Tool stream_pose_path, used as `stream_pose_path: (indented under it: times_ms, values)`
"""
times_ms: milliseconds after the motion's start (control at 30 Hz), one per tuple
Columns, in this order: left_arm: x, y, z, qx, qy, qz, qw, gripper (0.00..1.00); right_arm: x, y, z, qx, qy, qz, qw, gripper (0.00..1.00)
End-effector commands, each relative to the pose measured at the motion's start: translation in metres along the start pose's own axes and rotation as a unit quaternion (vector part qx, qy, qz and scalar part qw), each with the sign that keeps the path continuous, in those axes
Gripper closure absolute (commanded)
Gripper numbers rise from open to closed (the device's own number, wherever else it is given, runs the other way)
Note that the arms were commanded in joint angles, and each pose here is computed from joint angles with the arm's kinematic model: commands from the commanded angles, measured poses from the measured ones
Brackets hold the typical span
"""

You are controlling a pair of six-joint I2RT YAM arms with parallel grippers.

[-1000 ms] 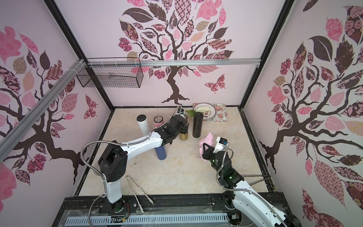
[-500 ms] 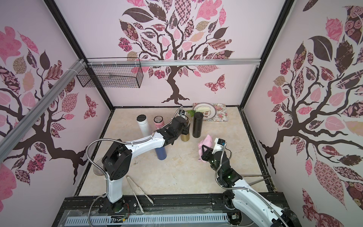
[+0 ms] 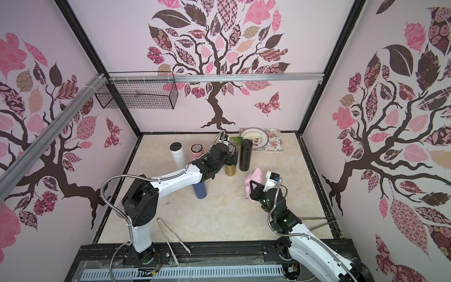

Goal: Wipe the surface of the thermos
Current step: Place the thermos at the center of the board, then pick up the thermos from the center of the board.

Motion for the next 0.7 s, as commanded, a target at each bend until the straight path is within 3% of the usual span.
stream_pose_path:
  times_ms: [0, 367, 500, 667]
  values:
    - [0.035, -0.002, -0.030, 0.003, -0.029, 0.005, 1.000, 0.02, 0.005, 0.011, -0.009, -0.007, -0.008, -0.023, 1.000, 1.00]
    - [0.141, -0.010, -0.066, -0.012, -0.071, 0.017, 0.997, 0.02, 0.011, 0.017, -0.006, 0.007, 0.022, -0.030, 0.999, 1.00]
    - [0.177, 0.015, -0.055, 0.051, -0.045, 0.010, 0.998, 0.02, 0.010, 0.023, -0.003, 0.020, 0.052, -0.034, 0.998, 1.00]
    - [0.219, 0.053, -0.029, 0.067, -0.014, 0.000, 0.998, 0.02, 0.006, 0.023, 0.008, 0.024, 0.100, -0.028, 0.994, 1.00]
Point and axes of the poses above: each gripper's point midway between its finger pads, its own x axis back along the fingers, its own y axis along the line the jaws close on, z = x × y, the point moved 4 cm from there along x, back along the fingers, and after that the axes turned 5 degrees about x, right-handed, at the moved point
